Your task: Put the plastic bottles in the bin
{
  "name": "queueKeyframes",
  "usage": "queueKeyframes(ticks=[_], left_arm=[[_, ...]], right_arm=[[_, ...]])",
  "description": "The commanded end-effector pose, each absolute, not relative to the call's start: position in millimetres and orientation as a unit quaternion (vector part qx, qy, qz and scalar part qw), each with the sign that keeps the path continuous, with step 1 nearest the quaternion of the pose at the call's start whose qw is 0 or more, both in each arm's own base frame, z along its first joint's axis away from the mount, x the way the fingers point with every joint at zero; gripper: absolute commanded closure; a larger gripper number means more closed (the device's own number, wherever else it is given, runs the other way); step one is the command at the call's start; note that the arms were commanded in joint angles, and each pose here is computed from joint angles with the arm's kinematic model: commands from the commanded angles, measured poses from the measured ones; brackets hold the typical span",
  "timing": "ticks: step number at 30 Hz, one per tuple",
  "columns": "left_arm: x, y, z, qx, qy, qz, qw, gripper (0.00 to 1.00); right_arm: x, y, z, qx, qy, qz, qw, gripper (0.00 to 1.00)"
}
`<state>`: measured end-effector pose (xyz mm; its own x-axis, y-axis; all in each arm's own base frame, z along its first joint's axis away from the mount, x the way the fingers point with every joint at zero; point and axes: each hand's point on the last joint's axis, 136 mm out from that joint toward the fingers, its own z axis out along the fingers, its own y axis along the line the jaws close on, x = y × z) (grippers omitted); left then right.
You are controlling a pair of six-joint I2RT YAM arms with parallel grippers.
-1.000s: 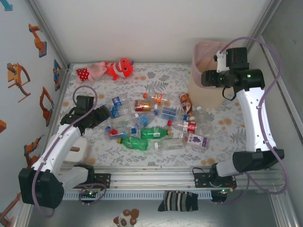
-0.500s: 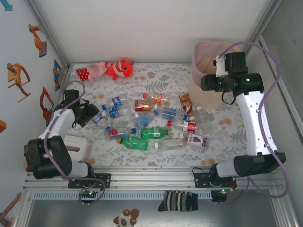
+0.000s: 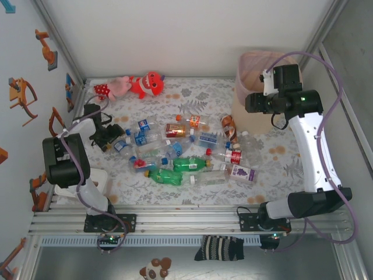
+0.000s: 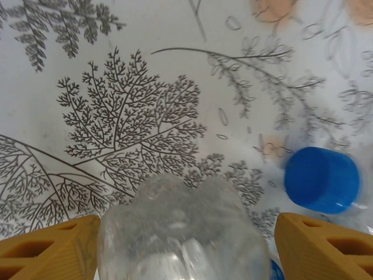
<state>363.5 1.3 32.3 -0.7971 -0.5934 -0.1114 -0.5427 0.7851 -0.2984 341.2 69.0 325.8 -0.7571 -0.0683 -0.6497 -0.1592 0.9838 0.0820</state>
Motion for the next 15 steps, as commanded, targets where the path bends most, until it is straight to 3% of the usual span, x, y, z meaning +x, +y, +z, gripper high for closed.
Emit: queueKeyframes(ticks=[1, 11, 15], left_arm=[[371, 0, 34, -0.297, 0.940, -0.136, 0.102, 0.26], [367, 2, 35, -0.298, 0.940, -0.131, 0.103, 0.41], [366, 3, 50, -0.294, 0.940, -0.128, 0.116, 0.42]], right_arm=[[338, 67, 334, -0.056, 0.933, 0.058, 0.352, 0.31], [334, 67, 342, -0.057, 0.929, 0.055, 0.362, 0.31], [333, 68, 346, -0.056, 0.926, 0.058, 0.369, 0.32]])
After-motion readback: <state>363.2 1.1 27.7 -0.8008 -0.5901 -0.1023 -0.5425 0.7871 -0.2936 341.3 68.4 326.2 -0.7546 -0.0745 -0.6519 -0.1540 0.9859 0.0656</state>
